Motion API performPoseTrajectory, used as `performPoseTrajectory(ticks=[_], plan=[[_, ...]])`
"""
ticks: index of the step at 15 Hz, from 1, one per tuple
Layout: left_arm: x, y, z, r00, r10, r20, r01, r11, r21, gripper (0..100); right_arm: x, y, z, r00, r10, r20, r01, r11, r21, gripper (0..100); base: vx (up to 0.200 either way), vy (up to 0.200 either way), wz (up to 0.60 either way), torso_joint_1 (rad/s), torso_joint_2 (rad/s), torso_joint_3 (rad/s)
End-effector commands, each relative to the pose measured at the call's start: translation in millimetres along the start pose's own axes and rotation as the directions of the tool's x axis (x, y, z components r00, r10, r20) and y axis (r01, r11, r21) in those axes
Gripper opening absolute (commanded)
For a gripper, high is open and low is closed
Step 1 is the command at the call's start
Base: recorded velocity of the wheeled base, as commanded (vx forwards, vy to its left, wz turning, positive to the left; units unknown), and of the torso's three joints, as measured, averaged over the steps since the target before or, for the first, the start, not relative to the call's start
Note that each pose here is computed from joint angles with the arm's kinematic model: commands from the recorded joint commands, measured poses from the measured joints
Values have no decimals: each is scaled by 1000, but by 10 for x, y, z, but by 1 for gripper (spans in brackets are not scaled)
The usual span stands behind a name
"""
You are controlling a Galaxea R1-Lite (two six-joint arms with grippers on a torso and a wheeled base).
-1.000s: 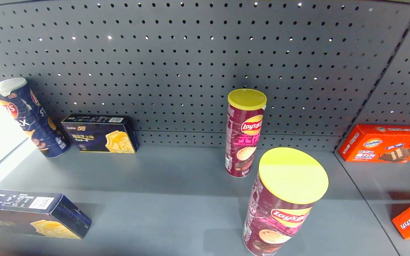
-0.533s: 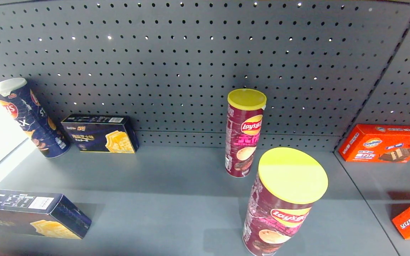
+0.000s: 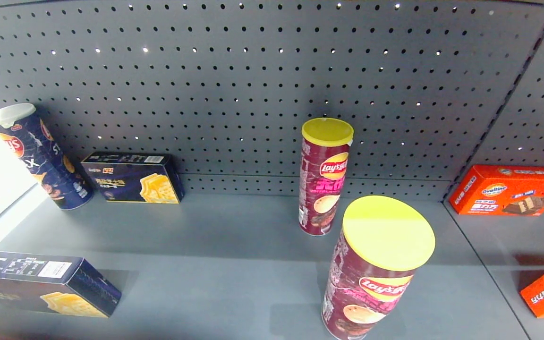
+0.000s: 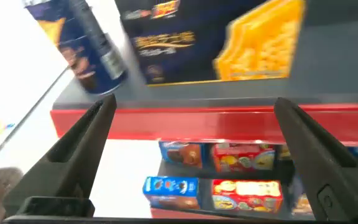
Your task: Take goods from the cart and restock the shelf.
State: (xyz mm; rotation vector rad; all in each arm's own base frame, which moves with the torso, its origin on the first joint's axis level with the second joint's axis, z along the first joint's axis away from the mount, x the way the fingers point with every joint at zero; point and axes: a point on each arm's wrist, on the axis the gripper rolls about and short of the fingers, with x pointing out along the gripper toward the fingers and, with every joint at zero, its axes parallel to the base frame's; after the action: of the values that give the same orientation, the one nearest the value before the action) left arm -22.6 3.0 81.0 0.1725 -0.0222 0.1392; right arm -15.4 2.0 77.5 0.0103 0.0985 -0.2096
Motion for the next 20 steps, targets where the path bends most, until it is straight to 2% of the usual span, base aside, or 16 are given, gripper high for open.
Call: performPoseTrajectory(ticks=[1, 2, 3, 4, 5, 7, 8, 11, 12, 14, 20], plan=[[-1, -37, 8, 986, -165, 22, 165, 986, 8, 100, 1, 0, 0, 1000, 1, -1, -1, 1000, 0, 100, 0, 0, 0, 0, 0, 0], [-15, -68, 21, 948, -315, 38, 315, 949, 12, 100, 1, 0, 0, 1000, 1, -1, -1, 1000, 0, 100, 0, 0, 0, 0, 0, 0], [-25, -77, 23, 932, -360, 31, 360, 933, 10, 100, 1, 0, 0, 1000, 1, -1, -1, 1000, 0, 100, 0, 0, 0, 0, 0, 0], [-28, -77, 22, 931, -365, 26, 365, 931, 10, 100, 1, 0, 0, 1000, 1, -1, -1, 1000, 0, 100, 0, 0, 0, 0, 0, 0], [-28, -77, 22, 931, -364, 26, 364, 931, 10, 100, 1, 0, 0, 1000, 1, -1, -1, 1000, 0, 100, 0, 0, 0, 0, 0, 0], [-14, -60, 6, 963, -268, 16, 268, 963, 14, 100, 1, 0, 0, 1000, 1, -1, -1, 1000, 0, 100, 0, 0, 0, 0, 0, 0], [4, -31, -4, 992, -122, 15, 122, 991, -45, 100, 1, 0, 0, 1000, 1, -1, -1, 1000, 0, 100, 0, 0, 0, 0, 0, 0], [5, -31, -12, 993, -117, 5, 117, 991, -65, 100, 1, 0, 0, 1000, 1, -1, -1, 1000, 0, 100, 0, 0, 0, 0, 0, 0], [0, -40, -58, 988, -149, -44, 145, 986, -78, 100, 1, 0, 0, 1000, 1, -1, -1, 1000, 0, 100, 0, 0, 0, 0, 0, 0], [-7, -66, -51, 965, -263, -24, 260, 961, -90, 100, 1, 0, 0, 1000, 1, -1, -1, 1000, 0, 100, 0, 0, 0, 0, 0, 0], [-2, -65, -45, 967, -256, -11, 254, 963, -87, 100, -2, 0, -1, 1000, 2, 2, -2, 1000, -3, 100, 0, 0, 0, 0, 0, 0]])
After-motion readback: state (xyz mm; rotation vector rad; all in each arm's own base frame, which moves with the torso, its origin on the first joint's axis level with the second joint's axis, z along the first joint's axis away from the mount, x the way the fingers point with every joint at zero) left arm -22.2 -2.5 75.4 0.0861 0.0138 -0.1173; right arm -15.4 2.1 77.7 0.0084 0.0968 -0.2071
